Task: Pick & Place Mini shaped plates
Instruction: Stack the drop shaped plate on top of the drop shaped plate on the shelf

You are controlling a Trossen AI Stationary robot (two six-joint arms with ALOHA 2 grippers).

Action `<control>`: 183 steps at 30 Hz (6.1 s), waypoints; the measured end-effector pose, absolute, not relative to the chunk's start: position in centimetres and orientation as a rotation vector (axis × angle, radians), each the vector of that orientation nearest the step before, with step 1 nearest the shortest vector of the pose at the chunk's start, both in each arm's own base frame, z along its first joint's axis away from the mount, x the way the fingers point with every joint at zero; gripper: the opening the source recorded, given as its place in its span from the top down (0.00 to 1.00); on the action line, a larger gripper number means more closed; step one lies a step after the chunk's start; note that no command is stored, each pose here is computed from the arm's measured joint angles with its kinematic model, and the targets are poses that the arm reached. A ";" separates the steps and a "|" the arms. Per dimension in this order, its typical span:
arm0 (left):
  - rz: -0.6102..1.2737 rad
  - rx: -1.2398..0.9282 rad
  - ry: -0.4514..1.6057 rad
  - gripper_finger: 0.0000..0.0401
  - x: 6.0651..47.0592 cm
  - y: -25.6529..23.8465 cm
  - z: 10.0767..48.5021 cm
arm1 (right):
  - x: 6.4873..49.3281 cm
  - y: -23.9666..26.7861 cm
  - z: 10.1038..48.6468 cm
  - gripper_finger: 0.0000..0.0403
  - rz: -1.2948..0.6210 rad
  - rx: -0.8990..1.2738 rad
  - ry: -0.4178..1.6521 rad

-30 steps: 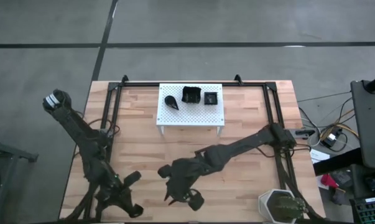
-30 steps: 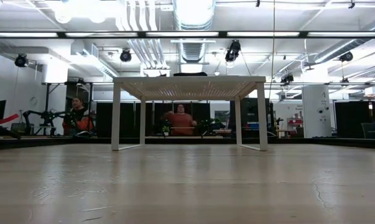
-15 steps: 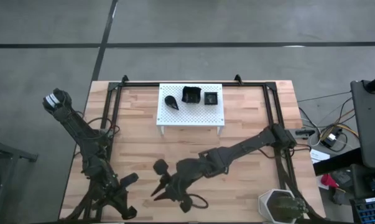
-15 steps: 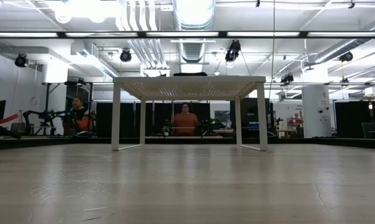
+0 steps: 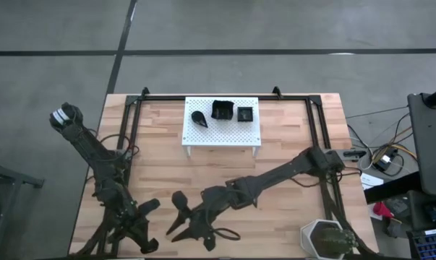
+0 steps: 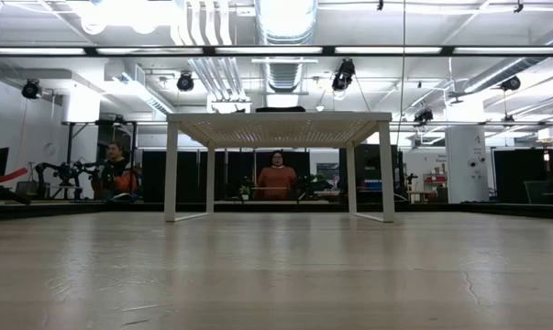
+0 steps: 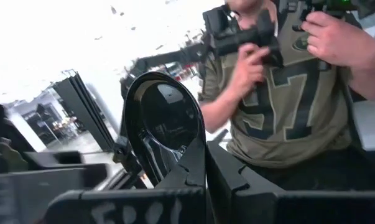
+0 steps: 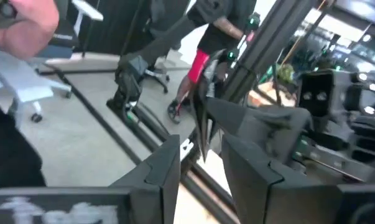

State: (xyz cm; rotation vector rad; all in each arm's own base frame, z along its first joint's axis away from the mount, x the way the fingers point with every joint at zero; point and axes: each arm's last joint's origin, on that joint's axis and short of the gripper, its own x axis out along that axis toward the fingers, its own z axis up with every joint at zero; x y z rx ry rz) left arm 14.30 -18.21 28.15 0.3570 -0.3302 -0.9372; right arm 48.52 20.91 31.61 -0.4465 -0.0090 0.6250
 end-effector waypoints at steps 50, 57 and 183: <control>-0.883 0.334 -0.440 1.00 15.7 -17.4 28.9 | 49.4 20.7 31.7 0.77 0.616 -0.378 -0.140; -0.876 0.335 -0.469 1.00 16.1 -17.7 28.7 | 49.4 20.7 31.7 0.76 0.612 -0.371 -0.157; 0.057 0.411 0.299 0.65 19.0 -14.3 26.9 | 44.9 11.9 30.3 0.98 -0.084 0.064 1.019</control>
